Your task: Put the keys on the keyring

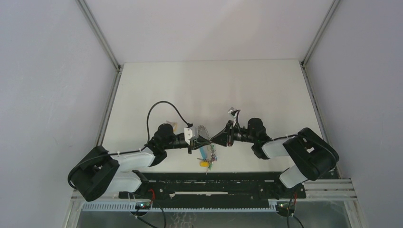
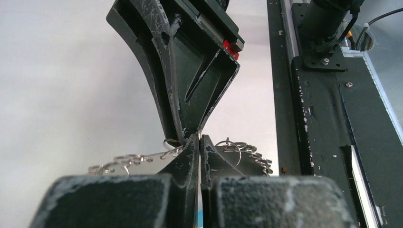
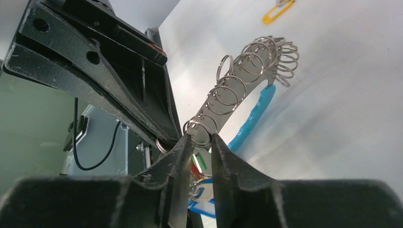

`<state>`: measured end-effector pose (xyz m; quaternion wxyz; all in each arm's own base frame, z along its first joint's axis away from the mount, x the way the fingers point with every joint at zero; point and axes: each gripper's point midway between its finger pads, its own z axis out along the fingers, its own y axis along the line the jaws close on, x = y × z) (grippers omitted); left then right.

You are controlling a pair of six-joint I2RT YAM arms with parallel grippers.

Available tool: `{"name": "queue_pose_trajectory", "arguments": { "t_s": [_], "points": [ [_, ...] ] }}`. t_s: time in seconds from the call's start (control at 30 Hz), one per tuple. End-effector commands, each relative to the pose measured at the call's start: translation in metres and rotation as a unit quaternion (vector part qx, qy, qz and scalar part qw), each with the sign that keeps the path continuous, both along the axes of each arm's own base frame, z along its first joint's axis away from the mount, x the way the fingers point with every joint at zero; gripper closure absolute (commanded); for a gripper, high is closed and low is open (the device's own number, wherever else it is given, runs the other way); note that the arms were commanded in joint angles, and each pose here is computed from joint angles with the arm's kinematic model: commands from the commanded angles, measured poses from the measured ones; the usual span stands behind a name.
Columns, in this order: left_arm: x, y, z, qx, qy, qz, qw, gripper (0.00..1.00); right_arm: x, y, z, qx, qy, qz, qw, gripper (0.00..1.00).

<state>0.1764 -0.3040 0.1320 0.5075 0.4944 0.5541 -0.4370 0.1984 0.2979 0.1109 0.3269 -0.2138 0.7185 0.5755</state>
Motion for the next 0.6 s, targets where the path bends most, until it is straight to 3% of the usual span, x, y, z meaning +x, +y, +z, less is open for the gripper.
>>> {"name": "queue_pose_trajectory", "arguments": {
  "t_s": [0.0,0.1,0.27,0.57],
  "points": [
    [0.009,-0.012,0.035,-0.042,-0.038,-0.006,0.998,1.00,-0.005,0.012,0.035,0.060,-0.037,0.045,0.996,0.83],
    [0.010,-0.011,0.035,-0.042,-0.039,-0.001,0.998,1.00,-0.006,0.012,0.039,0.070,-0.045,0.052,0.995,1.00],
    [0.013,-0.008,0.036,-0.040,-0.043,0.012,0.998,0.99,-0.001,0.006,0.048,0.067,-0.077,0.052,0.993,1.00],
    [0.018,0.000,0.051,-0.075,-0.027,0.059,0.995,0.66,0.006,0.001,0.050,-0.023,-0.171,0.071,0.982,1.00]
  ]
}}
